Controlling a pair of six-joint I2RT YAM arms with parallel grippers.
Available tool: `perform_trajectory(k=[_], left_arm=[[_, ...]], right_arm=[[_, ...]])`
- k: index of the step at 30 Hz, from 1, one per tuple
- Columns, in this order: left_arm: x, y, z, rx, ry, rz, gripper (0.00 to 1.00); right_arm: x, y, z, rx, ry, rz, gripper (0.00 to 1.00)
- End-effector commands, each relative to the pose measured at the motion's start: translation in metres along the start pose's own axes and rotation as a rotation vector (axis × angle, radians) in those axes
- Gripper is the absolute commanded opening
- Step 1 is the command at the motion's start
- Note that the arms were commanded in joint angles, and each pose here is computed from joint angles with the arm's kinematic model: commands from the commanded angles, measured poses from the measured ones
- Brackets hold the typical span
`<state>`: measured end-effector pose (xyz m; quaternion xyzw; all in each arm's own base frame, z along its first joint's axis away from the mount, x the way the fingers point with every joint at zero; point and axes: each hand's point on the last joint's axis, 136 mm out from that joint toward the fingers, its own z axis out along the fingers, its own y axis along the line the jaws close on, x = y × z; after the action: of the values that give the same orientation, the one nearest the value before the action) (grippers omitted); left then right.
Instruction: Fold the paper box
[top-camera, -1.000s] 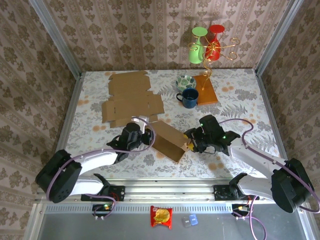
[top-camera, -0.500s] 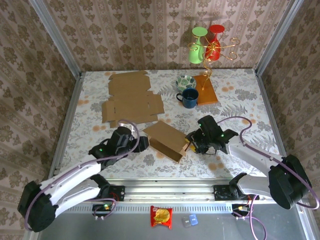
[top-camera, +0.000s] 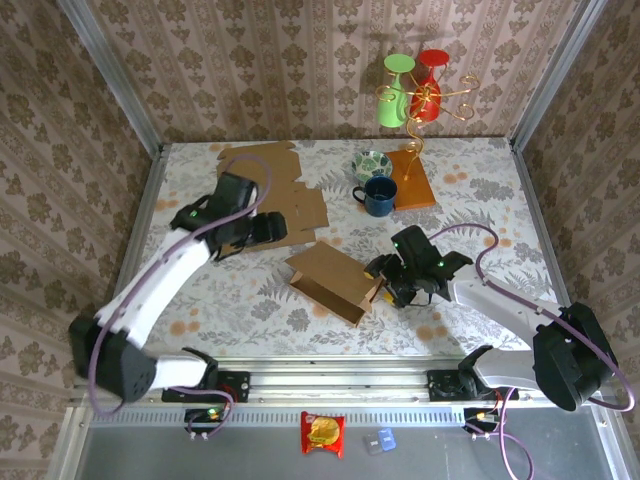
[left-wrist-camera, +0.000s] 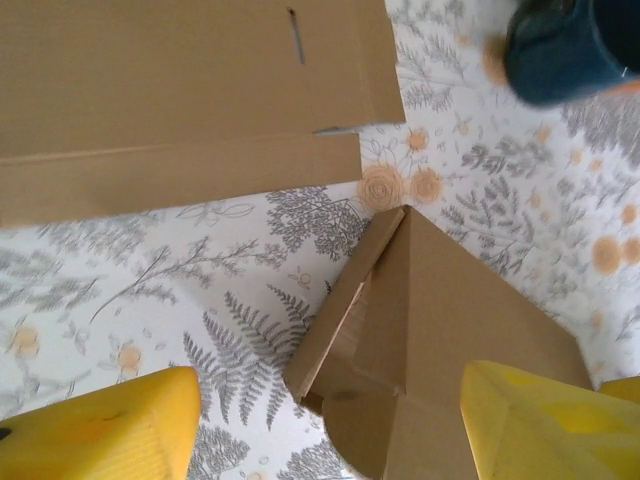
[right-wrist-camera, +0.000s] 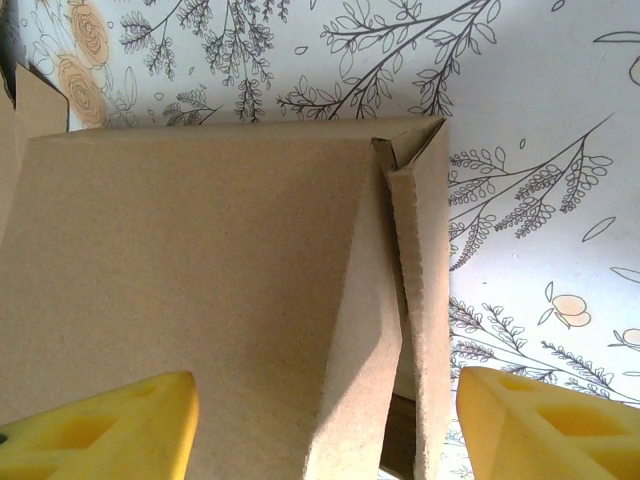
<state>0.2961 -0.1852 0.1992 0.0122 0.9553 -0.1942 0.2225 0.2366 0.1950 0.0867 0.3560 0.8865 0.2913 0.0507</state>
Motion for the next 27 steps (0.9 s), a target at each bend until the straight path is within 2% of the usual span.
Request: perform_trajectory(k=[1,5,10,20,27], left_arm=[[0.012,-0.015,0.026,0.079,0.157,0.152,0.71],[0.019,-0.019,0.063,0.130,0.229,0.173,0.71],[0.045,-0.011,0.088,0.154,0.321,0.167,0.68],[0.097,0.018,0.109,0.128,0.390,0.139,0.65],[0.112,0.021,0.114,0.130,0.392,0.126,0.62]], right_arm=[[0.004,-0.007,-0.002,0.014,0.003,-0.017,0.72],[0.008,-0.010,0.004,-0.001,0.018,-0.011,0.73],[0.010,-0.012,0.012,-0.020,0.031,-0.013,0.73],[0.008,-0.040,0.026,0.043,0.033,-0.060,0.73],[0.007,-0.044,0.028,0.031,0.056,-0.176,0.72]])
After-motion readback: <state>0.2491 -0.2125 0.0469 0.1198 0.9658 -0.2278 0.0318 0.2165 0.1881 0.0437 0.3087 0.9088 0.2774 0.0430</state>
